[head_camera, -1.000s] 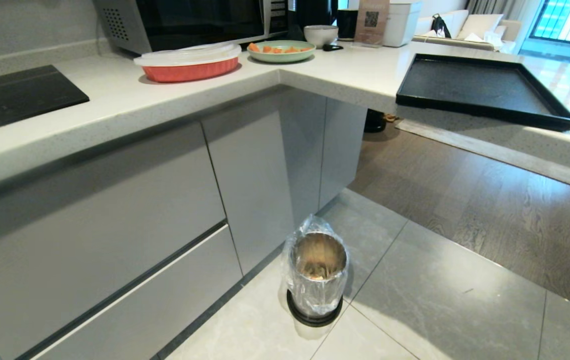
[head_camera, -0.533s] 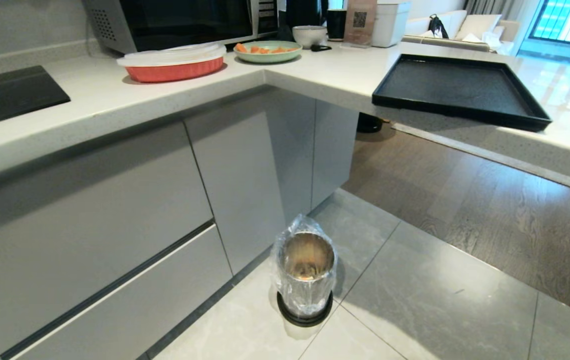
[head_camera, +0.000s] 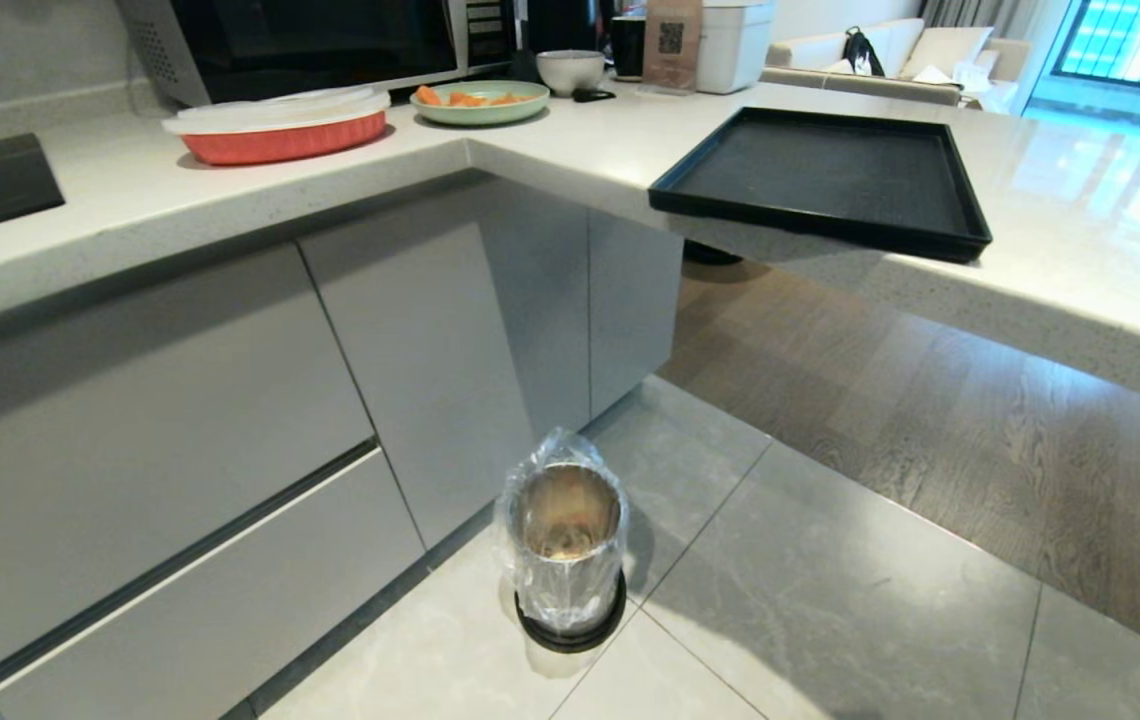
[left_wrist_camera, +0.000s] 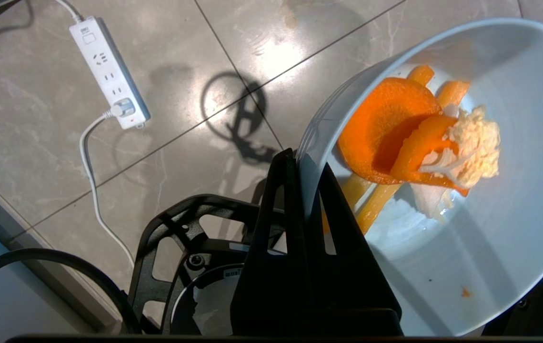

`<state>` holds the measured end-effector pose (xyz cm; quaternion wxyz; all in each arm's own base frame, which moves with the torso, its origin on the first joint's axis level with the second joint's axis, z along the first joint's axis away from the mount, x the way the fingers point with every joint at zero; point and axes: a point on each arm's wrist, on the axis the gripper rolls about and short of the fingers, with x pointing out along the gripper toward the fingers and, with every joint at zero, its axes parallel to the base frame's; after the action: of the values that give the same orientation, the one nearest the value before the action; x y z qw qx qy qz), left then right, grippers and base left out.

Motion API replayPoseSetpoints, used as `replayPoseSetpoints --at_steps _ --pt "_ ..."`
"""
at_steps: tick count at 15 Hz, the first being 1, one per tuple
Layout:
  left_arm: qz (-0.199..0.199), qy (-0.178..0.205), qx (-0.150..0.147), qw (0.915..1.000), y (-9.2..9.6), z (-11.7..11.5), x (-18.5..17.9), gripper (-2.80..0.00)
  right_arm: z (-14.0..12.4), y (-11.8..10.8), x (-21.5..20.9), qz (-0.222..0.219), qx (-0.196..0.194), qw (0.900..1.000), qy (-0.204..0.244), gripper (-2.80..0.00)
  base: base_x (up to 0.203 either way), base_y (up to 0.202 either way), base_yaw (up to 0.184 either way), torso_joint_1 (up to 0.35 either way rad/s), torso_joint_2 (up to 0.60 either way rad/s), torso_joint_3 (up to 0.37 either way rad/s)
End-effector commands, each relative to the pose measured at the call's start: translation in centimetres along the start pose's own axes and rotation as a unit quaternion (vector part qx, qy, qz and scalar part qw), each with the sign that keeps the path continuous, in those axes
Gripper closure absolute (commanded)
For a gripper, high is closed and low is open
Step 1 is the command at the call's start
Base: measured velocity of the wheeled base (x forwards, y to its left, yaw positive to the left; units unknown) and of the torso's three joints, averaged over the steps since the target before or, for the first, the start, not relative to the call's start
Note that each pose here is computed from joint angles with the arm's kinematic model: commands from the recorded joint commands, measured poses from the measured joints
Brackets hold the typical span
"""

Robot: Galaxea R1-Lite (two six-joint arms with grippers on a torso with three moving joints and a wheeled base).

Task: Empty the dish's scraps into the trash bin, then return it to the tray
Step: Move the bowl over the trash can

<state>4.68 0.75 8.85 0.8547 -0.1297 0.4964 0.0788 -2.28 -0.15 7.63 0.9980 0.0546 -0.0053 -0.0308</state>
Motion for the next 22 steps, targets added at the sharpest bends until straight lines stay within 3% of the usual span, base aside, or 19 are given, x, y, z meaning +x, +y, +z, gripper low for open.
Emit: replayPoseSetpoints --at_steps 1,5,10,22 --pt "-0.001 0.002 -0.001 1.0 0.0 0.0 0.0 0.0 0.0 0.0 0.0 -0.001 0.0 1.0 0.0 0.0 -0.016 -0.004 -0.041 0.001 0.0 0.003" --pt "-0.004 0.003 0.002 1.0 0.0 -0.1 0.1 0.0 0.0 0.0 0.0 0.0 0.0 1.0 0.0 0.0 0.0 0.0 0.0 0.0 0.0 0.0" --pt "-0.008 -0.048 0.011 0.9987 0.1 -0.3 1.0 0.0 0.0 0.0 0.0 0.0 0.0 1.0 0.0 0.0 0.0 0.0 0.0 0.0 0.0 0.0" --pt "0.001 -0.047 0.019 0.9987 0.1 -0.2 1.1 0.0 0.0 0.0 0.0 0.0 0.001 1.0 0.0 0.0 0.0 0.0 0.0 0.0 0.0 0.0"
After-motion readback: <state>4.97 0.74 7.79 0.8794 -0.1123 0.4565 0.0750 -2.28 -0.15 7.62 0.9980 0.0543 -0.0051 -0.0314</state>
